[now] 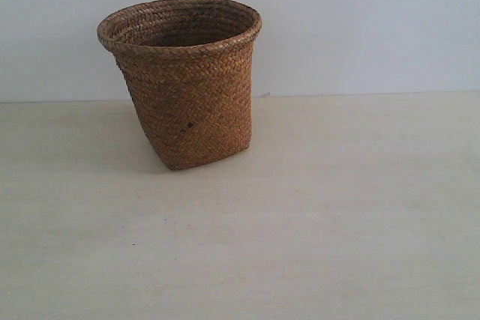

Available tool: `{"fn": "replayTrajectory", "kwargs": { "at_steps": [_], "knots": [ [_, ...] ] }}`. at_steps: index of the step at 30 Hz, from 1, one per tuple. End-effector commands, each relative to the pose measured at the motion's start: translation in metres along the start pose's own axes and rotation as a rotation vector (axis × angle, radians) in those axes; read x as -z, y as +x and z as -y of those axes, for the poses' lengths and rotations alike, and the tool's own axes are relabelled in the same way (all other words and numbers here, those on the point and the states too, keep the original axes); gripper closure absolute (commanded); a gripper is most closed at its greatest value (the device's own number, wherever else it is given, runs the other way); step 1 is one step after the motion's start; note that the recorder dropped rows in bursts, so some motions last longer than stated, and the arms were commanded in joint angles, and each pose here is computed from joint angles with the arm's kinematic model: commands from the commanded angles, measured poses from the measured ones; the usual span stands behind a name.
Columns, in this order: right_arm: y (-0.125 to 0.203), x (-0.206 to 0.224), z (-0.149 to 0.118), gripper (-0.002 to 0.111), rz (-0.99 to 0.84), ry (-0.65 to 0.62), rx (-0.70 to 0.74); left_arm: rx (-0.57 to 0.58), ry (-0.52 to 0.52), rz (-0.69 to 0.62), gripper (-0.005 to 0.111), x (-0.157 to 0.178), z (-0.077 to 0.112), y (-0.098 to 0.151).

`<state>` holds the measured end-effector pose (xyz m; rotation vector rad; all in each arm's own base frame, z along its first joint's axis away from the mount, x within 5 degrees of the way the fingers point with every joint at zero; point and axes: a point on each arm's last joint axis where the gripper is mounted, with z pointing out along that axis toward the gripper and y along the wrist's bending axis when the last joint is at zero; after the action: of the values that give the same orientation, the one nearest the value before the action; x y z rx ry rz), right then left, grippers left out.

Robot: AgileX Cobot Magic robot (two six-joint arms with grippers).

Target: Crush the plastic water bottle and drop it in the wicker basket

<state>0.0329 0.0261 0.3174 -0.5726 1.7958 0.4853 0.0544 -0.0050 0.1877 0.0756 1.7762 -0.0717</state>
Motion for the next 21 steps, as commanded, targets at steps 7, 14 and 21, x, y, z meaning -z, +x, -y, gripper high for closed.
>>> {"fn": "replayTrajectory", "kwargs": {
  "at_steps": [7, 14, 21],
  "knots": [
    [0.0005, 0.0, 0.0, 0.108, 0.008, 0.001, 0.002, -0.009, -0.017, 0.001, 0.103, -0.0002, -0.0011, 0.0009],
    [0.0005, 0.0, 0.0, 0.108, 0.008, 0.001, 0.002, 0.0, -0.039, -0.003, 0.103, -0.0001, -0.0023, 0.0013],
    [0.0005, 0.0, 0.0, 0.108, 0.008, 0.001, 0.002, -0.025, -0.042, -0.003, 0.103, -0.0001, -0.0025, 0.0013]
  ]
}}
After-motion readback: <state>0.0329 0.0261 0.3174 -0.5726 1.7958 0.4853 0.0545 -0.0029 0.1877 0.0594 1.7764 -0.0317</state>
